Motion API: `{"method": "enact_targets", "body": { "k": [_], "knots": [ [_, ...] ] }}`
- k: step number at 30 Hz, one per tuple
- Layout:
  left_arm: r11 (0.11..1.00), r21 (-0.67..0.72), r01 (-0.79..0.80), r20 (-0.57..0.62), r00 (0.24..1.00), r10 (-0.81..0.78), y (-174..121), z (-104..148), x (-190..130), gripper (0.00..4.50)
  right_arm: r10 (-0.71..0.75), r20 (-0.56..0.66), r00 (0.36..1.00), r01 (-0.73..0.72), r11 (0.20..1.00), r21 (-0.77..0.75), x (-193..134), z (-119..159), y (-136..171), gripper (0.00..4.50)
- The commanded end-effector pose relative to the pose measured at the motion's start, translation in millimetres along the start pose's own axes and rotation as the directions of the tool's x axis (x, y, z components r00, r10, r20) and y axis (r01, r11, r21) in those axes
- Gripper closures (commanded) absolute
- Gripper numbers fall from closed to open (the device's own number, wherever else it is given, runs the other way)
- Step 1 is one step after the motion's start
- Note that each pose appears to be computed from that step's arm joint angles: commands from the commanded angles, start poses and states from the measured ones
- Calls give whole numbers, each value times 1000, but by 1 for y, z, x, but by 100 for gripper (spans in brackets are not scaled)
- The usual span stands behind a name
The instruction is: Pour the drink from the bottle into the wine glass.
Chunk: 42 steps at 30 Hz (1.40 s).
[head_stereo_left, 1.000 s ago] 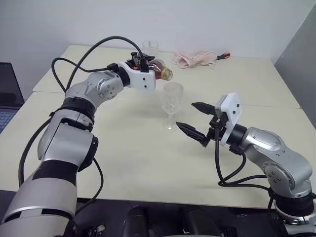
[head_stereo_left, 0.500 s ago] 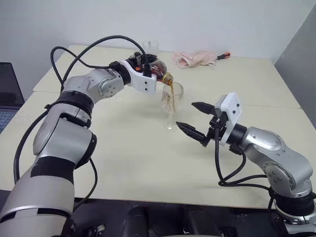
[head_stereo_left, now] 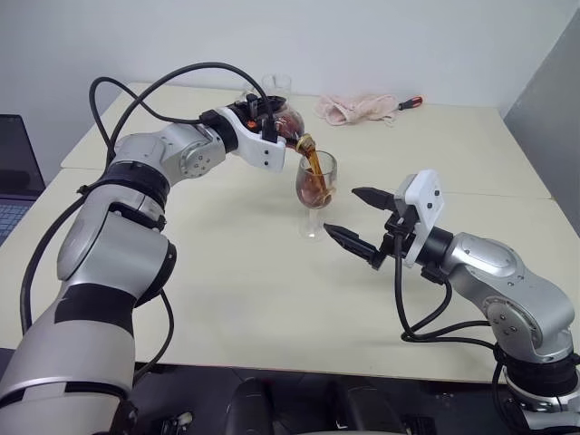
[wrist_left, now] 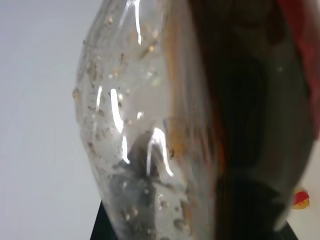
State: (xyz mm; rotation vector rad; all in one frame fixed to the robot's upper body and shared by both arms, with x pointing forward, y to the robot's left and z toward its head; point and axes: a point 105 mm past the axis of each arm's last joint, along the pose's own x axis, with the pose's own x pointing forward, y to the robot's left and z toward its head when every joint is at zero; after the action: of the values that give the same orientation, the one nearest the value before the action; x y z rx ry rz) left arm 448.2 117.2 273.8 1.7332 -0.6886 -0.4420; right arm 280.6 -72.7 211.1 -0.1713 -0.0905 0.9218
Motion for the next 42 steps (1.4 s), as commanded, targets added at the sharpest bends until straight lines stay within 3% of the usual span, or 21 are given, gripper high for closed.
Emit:
{"method": "enact_targets", "body": {
  "k": [1, 19, 23, 27, 30, 35, 39, 42],
  "knots": [
    [996, 39, -86, -1, 996, 86, 33, -4, 2, 347, 0, 39, 999, 1, 999, -48, -2, 13, 1, 0],
    [994, 48, -99, -14, 995, 100, 35, -8, -2, 347, 8, 45, 999, -5, 999, -52, 1, 14, 0, 0],
    [978, -155, -137, -49, 990, 131, 36, -13, -5, 347, 10, 118, 993, -7, 1000, -24, 1, 29, -1, 0],
    [898, -415, -145, -76, 989, 125, 26, -18, -10, 347, 23, 131, 991, -20, 999, -25, 1, 35, 0, 0],
    [782, -607, -143, -89, 990, 111, 8, -24, -20, 348, 49, 138, 989, -44, 998, -40, 1, 41, 3, 0],
    [336, -910, -243, -210, 969, 132, -34, -47, -47, 348, 102, 184, 978, -93, 994, -58, 5, 61, 7, 0],
    [19, -967, -254, -250, 961, 120, -74, -46, -66, 348, 170, 171, 970, -165, 985, -39, 17, 68, 15, 0],
    [-53, -960, -275, -280, 955, 102, -90, -43, -74, 348, 184, 66, 981, -182, 983, -41, 28, 57, 18, 0]
  ]
}}
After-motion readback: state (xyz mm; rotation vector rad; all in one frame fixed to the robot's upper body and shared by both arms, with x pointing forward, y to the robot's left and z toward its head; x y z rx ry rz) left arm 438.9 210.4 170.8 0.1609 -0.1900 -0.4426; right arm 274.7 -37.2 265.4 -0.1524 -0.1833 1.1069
